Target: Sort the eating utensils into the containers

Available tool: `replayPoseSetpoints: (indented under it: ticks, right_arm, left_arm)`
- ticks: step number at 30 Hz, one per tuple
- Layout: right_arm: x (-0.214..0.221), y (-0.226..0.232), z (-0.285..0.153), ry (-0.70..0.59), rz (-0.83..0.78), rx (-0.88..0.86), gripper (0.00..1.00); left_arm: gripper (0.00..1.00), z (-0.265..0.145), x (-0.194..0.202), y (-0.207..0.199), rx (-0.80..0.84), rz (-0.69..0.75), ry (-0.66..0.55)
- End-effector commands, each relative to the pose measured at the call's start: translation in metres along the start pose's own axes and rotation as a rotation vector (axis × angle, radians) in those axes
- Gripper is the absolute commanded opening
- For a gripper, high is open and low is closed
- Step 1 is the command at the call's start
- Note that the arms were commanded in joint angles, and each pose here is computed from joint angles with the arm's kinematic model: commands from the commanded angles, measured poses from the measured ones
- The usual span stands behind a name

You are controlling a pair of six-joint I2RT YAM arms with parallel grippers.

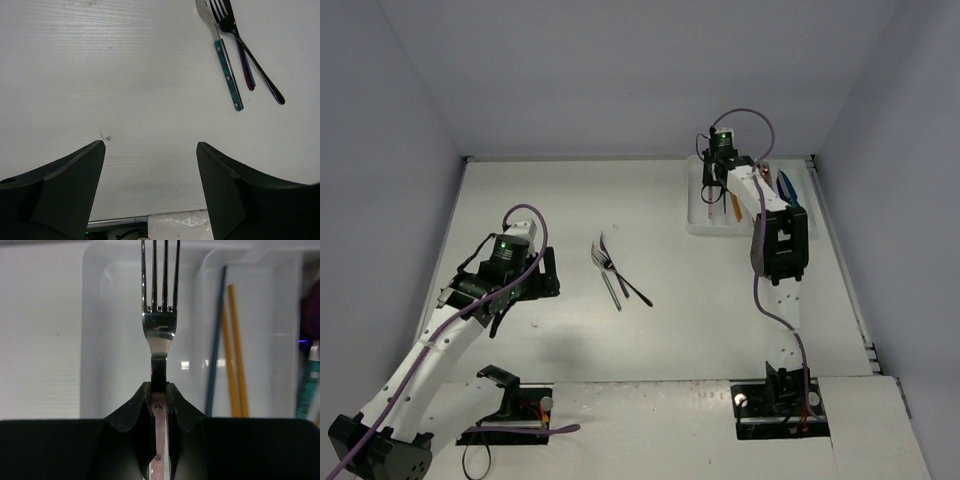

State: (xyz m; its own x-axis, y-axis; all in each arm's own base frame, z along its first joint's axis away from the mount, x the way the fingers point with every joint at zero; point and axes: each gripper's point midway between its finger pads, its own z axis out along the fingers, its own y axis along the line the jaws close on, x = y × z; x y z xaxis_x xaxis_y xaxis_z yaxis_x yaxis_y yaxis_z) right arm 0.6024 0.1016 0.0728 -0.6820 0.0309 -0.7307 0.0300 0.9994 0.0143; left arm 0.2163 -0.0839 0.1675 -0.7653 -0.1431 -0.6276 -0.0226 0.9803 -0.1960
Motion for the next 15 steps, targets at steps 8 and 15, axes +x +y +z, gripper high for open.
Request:
replayPoseSetpoints:
  ticks: [8,15]
  right_arm:
    - [-0.034,0.016,-0.029,-0.079,-0.058,-0.049,0.40]
    - [-0.017,0.052,-0.124,-0.100,-0.252,-0.146,0.43]
  left_arm:
    - [0.72,0.003,-0.009,0.007,-0.037,0.052,-0.042]
    - [0.72,0.008,-0.013,0.012,-0.070,0.086,-0.044]
